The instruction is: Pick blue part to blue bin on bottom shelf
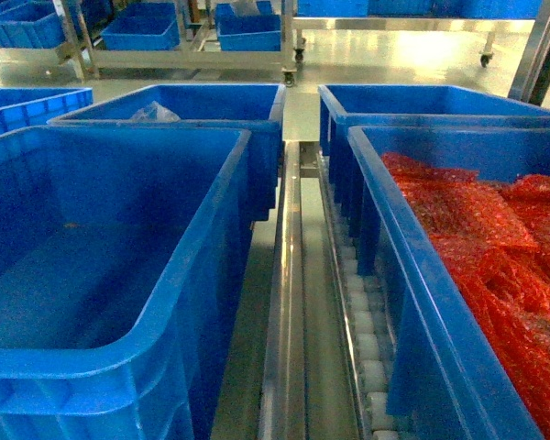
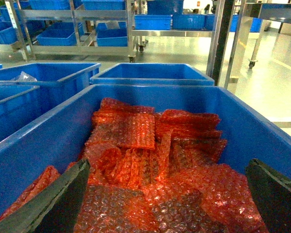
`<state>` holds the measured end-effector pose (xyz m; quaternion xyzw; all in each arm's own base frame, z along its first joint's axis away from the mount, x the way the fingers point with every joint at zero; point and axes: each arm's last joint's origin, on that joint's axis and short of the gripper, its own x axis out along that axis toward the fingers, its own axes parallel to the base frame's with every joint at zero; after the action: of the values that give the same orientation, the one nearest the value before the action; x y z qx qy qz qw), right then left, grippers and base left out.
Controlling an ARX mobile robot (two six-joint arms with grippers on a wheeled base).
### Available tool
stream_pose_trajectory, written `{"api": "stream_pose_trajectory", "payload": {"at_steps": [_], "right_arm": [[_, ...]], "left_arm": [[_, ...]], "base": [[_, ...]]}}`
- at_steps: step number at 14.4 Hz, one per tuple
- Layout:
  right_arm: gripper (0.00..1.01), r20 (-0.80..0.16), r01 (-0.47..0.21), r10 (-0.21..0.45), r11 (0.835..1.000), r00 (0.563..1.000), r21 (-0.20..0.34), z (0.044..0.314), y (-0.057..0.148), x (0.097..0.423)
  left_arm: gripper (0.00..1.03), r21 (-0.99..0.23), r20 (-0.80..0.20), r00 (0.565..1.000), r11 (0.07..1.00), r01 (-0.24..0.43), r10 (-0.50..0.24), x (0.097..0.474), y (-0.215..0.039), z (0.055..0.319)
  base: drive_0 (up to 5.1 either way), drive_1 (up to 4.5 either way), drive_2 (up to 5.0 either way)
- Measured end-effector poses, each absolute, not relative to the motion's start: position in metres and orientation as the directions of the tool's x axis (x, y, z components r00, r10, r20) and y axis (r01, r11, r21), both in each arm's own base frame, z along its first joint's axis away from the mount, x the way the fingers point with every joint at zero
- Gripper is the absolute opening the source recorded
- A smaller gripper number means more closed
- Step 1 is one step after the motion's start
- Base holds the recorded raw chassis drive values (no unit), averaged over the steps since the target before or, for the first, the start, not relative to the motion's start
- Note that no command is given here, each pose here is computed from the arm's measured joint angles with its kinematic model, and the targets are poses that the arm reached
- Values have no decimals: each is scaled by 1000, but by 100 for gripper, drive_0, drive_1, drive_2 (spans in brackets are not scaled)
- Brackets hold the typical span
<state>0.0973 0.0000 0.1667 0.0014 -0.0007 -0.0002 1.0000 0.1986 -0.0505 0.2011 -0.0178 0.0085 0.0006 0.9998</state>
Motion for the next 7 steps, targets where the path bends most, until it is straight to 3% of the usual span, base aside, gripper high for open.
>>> {"api": "stream_pose_trajectory", "payload": {"at_steps": [1, 2, 7], "right_arm": [[98, 2, 0, 0, 1000, 1000, 2, 167, 0, 97], [98, 2, 0, 0, 1000, 1000, 2, 167, 0, 97], [98, 2, 0, 0, 1000, 1000, 2, 167, 0, 97]], "left_arm": [[39, -17, -4, 1000, 1000, -7, 6, 182, -35, 194], [1, -16, -14, 1000, 1000, -9, 9, 163, -20, 183], [2, -18, 24, 999, 1000, -22, 22, 137, 1, 171]], "base": [[0, 0, 0], [0, 0, 0], [0, 0, 0]]}}
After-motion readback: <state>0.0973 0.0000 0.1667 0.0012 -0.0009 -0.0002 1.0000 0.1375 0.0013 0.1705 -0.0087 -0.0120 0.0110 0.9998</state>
